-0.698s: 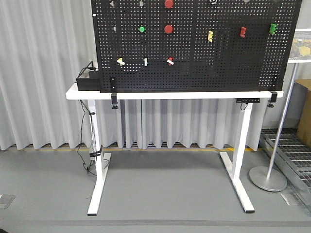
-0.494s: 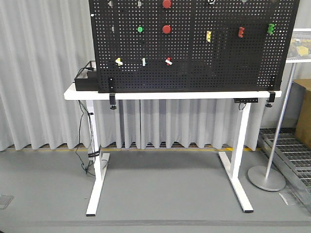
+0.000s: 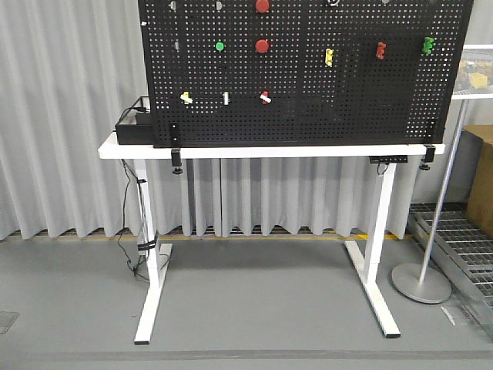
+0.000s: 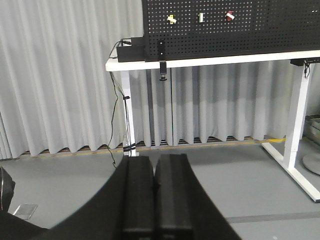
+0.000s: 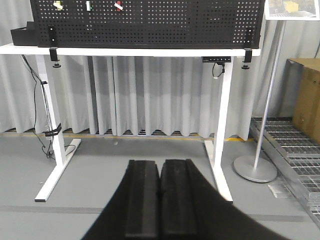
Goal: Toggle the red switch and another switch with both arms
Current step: 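Drive the base forward toward the black pegboard with the switches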
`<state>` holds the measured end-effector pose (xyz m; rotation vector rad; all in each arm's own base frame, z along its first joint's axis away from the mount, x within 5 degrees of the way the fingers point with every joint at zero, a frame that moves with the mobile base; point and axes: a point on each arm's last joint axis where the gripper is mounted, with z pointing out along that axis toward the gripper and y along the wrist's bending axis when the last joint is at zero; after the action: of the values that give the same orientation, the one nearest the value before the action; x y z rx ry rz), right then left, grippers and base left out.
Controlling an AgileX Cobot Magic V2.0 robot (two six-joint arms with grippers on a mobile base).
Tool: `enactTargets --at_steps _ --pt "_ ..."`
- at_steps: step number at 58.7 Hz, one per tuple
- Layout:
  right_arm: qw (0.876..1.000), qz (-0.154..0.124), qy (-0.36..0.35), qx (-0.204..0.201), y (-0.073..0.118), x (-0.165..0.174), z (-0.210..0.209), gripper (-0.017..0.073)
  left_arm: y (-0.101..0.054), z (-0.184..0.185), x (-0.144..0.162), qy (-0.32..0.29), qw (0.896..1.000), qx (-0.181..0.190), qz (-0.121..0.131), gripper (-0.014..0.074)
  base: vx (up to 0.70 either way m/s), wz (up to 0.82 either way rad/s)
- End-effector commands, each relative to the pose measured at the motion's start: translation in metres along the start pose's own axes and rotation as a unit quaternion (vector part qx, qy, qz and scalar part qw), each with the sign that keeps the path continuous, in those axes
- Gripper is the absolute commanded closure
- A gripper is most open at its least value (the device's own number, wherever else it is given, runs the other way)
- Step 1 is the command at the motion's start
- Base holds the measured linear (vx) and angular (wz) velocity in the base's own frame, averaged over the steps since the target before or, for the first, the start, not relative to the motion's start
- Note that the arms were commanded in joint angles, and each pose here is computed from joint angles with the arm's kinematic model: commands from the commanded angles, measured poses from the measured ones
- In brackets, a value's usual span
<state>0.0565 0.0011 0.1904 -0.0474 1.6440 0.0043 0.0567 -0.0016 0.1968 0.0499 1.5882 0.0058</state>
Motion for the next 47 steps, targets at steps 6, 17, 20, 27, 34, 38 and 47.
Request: enactTargets --at_steps 6,17,20,27,34,38,47 --pt "0.999 -0.006 -0.040 -0.002 0.0005 -0.0058 -0.0004 0.0566 0.0003 -0.0001 -0.0018 -0.035 0.999 -0.003 -0.004 0.0591 0.05 -0.05" --pt "0.999 -0.006 -0.040 -0.002 0.0005 -0.0058 -0.0004 0.0566 0.0003 -0.0001 -0.0018 -0.035 0.999 -0.003 -0.004 0.0591 0.09 -0.07" --pt "0.999 -0.006 -0.040 -0.002 0.0005 -0.0058 -0.0004 0.0566 0.0003 -0.0001 -0.0018 -0.035 0.999 -0.003 -0.004 0.0591 0.12 -0.06" --pt "0.999 -0.006 -0.040 -0.002 0.0005 -0.0058 -0.0004 0.0566 0.0003 -0.0001 -0.0018 -0.035 0.999 -0.003 -0.004 0.0591 0.12 -0.02" --pt "0.999 -0.006 -0.040 -0.002 0.0005 -0.0058 -0.0004 0.0566 0.0003 -0.0001 -0.0018 -0.035 0.999 -0.003 -0.004 0.0591 0.11 0.05" --pt "0.999 -0.006 -0.040 -0.002 0.0005 -0.0058 -0.0004 0.0566 0.0003 -0.0001 -0.0018 -0.035 0.999 -0.003 -0.004 0.0591 0.11 0.07" --pt "0.999 -0.006 -0.040 -0.002 0.0005 -0.0058 -0.0004 0.0566 0.0003 -0.0001 -0.0018 -0.035 0.999 -0.003 -0.004 0.0591 0.11 0.09"
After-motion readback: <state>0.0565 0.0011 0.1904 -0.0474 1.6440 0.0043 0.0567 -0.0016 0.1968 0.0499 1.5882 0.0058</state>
